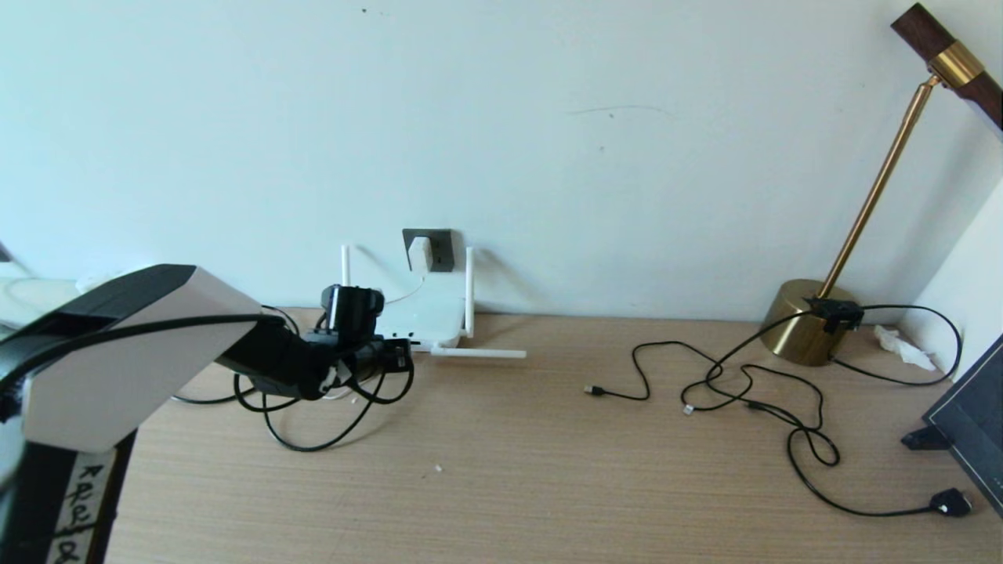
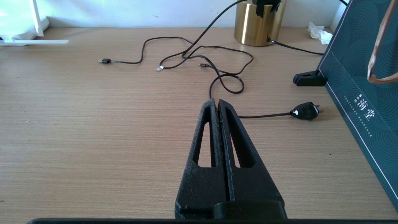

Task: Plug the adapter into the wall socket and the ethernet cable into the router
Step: Plug cable into router interface

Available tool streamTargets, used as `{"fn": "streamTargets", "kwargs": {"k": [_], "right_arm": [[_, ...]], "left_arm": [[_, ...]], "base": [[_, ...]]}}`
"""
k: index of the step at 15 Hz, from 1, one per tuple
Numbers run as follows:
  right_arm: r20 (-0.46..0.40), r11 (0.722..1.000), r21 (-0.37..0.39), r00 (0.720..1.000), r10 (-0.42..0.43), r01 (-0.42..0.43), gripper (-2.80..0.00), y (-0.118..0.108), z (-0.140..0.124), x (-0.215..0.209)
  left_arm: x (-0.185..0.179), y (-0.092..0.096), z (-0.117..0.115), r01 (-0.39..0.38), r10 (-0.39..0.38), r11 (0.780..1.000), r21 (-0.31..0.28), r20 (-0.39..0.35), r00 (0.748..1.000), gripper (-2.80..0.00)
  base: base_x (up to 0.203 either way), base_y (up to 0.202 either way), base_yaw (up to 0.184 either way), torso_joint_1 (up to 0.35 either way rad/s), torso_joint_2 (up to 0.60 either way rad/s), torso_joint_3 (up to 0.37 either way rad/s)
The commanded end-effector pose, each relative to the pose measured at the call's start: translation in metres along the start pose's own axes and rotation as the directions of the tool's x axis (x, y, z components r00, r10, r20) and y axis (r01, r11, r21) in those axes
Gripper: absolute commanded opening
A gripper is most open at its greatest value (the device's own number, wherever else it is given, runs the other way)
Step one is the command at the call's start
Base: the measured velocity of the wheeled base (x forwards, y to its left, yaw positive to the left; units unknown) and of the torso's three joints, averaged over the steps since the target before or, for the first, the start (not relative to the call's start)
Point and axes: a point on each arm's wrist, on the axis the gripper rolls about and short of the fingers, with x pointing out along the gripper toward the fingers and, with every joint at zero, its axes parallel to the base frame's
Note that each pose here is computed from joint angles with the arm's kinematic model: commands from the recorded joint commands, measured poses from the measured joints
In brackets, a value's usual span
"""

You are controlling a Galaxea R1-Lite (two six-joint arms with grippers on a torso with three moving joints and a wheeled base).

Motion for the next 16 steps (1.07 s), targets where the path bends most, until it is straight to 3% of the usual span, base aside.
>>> {"fn": "streamTargets", "kwargs": {"k": [1, 16], "right_arm": [[0.001, 1.000, 0.000, 1.000, 0.001, -0.001, -2.80, 0.0000, 0.0000, 0.0000], [0.001, 1.000, 0.000, 1.000, 0.000, 0.000, -2.80, 0.0000, 0.0000, 0.0000]], "left_arm": [[0.0006, -0.0002, -0.0010, -0.001, 0.001, 1.000, 0.000, -0.002, 1.000, -2.80], [0.0010, -0.0002, -0.0015, -0.002, 0.002, 1.000, -0.001, -0.003, 1.000, -2.80]], "base": [[0.000, 0.000, 0.000, 0.000, 0.00, 0.000], [0.000, 0.000, 0.000, 0.000, 0.00, 0.000]]}}
